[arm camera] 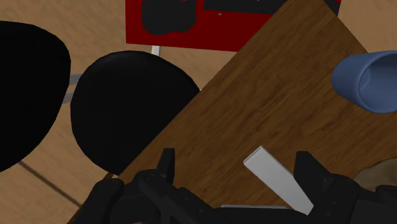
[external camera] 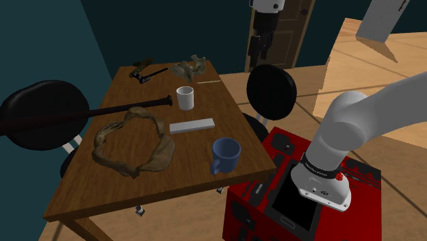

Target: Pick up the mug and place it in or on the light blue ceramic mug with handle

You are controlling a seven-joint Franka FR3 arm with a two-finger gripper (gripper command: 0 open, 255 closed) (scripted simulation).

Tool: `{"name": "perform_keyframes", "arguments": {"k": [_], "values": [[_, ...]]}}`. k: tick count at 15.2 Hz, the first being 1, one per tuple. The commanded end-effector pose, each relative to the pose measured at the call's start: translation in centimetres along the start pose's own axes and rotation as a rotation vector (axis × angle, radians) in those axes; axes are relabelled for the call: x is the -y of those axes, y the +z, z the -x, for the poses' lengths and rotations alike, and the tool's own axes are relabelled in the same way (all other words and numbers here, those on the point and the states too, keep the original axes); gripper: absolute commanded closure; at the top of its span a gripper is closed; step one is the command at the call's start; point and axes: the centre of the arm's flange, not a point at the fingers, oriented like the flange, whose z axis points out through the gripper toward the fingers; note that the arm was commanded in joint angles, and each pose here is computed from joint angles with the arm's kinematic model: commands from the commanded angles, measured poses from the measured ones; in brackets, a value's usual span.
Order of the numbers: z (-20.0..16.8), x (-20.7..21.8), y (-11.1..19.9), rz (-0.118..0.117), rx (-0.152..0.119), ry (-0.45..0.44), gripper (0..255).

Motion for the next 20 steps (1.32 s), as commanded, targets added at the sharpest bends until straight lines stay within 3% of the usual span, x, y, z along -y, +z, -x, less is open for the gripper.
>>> {"name": "perform_keyframes", "arguments": {"k": [1, 20], "values": [[0.0, 0.0, 0.0, 0.000, 0.000, 0.000, 0], [-20.9, 5.3, 12.5, 0.013, -0.015, -0.078, 0]]}}
